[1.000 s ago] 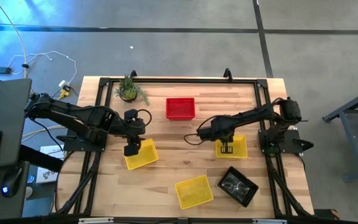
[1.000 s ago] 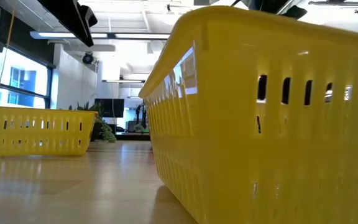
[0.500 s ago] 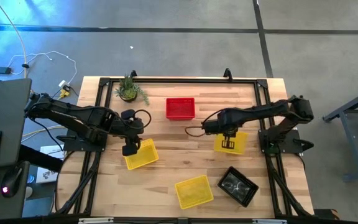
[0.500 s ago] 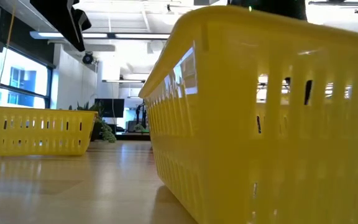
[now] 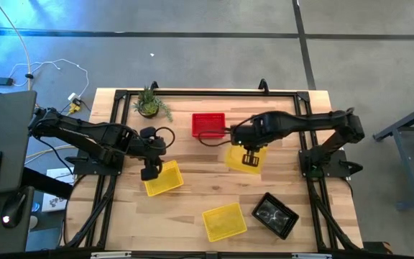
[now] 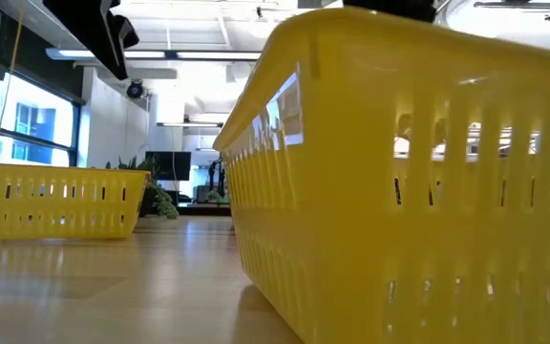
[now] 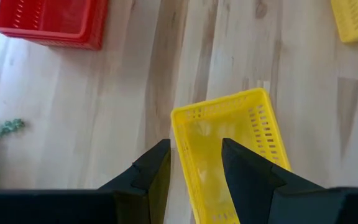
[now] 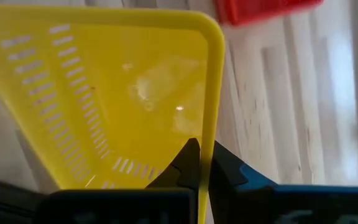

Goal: Stack baskets by color
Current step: Stack the top right yellow basket on top of the bottom yellow basket

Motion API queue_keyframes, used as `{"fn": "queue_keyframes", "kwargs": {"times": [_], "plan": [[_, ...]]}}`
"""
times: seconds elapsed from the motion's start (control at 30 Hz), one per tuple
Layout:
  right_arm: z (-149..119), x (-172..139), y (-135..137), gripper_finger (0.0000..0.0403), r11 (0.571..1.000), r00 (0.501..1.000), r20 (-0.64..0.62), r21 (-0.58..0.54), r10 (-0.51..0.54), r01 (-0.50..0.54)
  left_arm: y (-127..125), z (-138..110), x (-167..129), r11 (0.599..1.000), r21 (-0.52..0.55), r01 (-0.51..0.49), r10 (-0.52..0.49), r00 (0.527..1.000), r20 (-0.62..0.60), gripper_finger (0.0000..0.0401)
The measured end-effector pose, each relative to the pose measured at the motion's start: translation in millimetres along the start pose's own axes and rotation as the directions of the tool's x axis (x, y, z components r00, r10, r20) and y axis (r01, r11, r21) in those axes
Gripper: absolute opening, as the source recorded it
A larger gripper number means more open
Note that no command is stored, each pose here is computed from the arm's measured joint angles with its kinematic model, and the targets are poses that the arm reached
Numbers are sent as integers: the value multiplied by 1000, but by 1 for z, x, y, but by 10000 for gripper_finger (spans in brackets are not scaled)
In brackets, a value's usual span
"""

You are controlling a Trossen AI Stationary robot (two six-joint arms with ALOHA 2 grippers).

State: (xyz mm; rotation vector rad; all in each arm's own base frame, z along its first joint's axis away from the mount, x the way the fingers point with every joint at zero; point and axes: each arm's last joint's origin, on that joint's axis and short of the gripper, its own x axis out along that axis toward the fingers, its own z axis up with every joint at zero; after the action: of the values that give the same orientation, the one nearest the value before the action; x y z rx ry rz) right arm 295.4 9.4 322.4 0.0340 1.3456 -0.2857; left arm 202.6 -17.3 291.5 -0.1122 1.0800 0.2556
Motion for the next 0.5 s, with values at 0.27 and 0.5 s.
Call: {"fn": "queue_keyframes", "kwargs": {"times": [0.27,0.5], "plan": [[14,-31,15,0,995,979,191,-79,77,-62,0,-1,0,1000,-13,10,-11,1000,-16,129],[21,-45,38,0,966,923,307,-185,231,-180,0,-1,0,999,-36,17,-18,1000,-19,129]]}}
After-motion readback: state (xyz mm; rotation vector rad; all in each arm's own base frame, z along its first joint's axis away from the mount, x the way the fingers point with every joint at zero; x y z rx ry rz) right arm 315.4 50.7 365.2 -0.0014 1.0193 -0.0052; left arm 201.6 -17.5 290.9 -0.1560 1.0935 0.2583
